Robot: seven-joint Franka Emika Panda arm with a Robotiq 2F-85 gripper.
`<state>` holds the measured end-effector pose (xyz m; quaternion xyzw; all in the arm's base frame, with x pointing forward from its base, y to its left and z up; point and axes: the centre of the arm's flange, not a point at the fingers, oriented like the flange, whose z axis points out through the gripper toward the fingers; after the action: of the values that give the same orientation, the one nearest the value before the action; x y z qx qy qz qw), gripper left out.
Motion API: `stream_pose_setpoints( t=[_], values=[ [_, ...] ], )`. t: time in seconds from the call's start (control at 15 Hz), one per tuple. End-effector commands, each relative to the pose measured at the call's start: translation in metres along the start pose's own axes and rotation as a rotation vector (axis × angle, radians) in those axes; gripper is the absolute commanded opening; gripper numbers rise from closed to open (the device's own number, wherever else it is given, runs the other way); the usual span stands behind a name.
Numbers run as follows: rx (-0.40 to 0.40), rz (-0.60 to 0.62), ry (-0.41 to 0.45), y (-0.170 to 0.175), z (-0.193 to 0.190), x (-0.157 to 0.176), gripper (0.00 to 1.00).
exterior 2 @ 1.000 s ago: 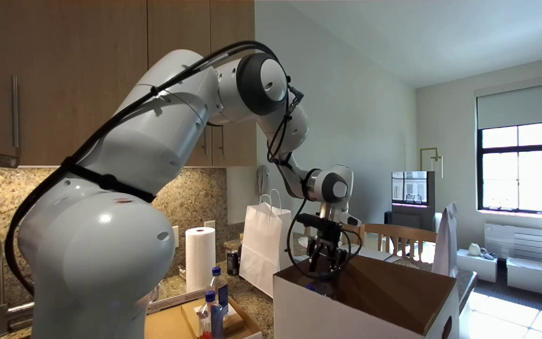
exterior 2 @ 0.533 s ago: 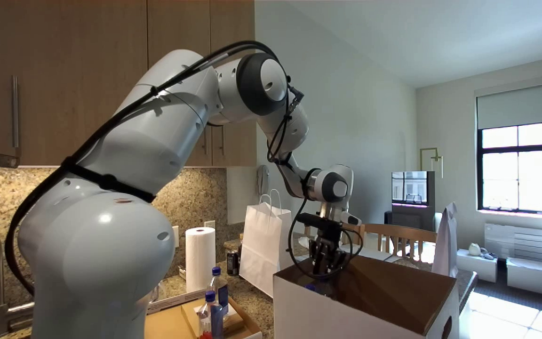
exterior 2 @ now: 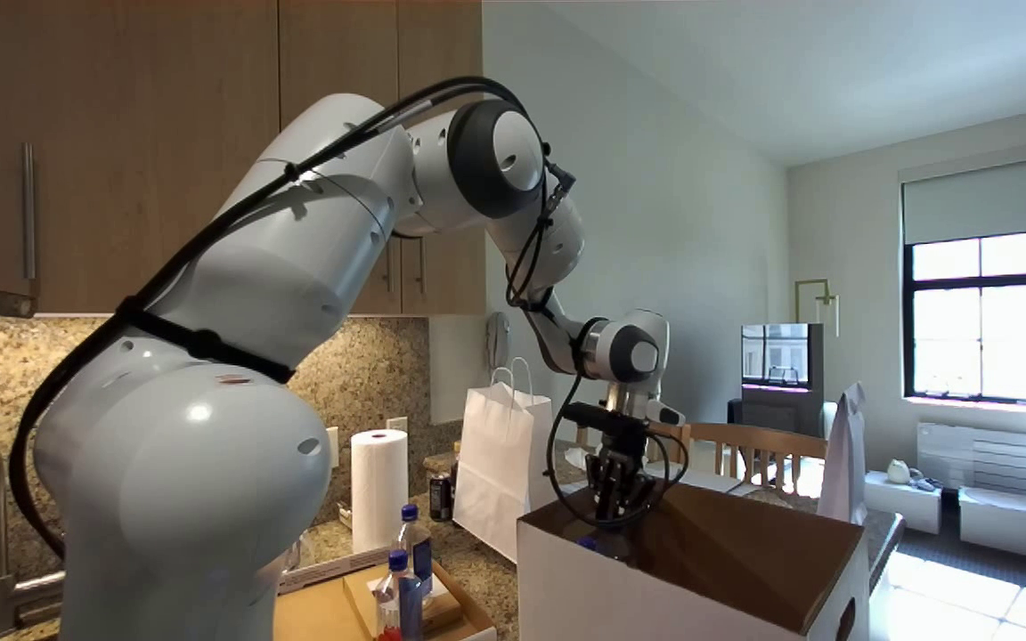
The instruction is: Remove three bottles from the box and put them on the counter
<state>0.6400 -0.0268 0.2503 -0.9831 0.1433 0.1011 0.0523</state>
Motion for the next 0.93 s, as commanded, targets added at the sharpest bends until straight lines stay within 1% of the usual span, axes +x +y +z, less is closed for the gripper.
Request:
stream_pose_setpoints(
  t=[0.0,0.13,0.2,0.33,0.47,0.53,0.6,0.73,0.87],
  values=[
    [-0.053,-0.018,0.071,0.005,-0.035,-0.024,0.1],
    [-0.094,-0.052,0.185,0.007,-0.083,-0.039,0.1],
    [-0.108,-0.07,0.233,0.005,-0.099,-0.042,0.1],
    [-0.135,-0.096,0.341,-0.003,-0.142,-0.056,0.1],
    [-0.178,-0.118,0.415,-0.016,-0.187,-0.076,0.1],
    [-0.197,-0.112,0.484,-0.023,-0.209,-0.088,0.1],
    [-0.224,-0.123,0.535,-0.033,-0.231,-0.102,0.08],
    [-0.261,-0.152,0.649,-0.056,-0.27,-0.136,0.01],
    [-0.288,-0.187,0.764,-0.08,-0.304,-0.175,0.0]
  ],
)
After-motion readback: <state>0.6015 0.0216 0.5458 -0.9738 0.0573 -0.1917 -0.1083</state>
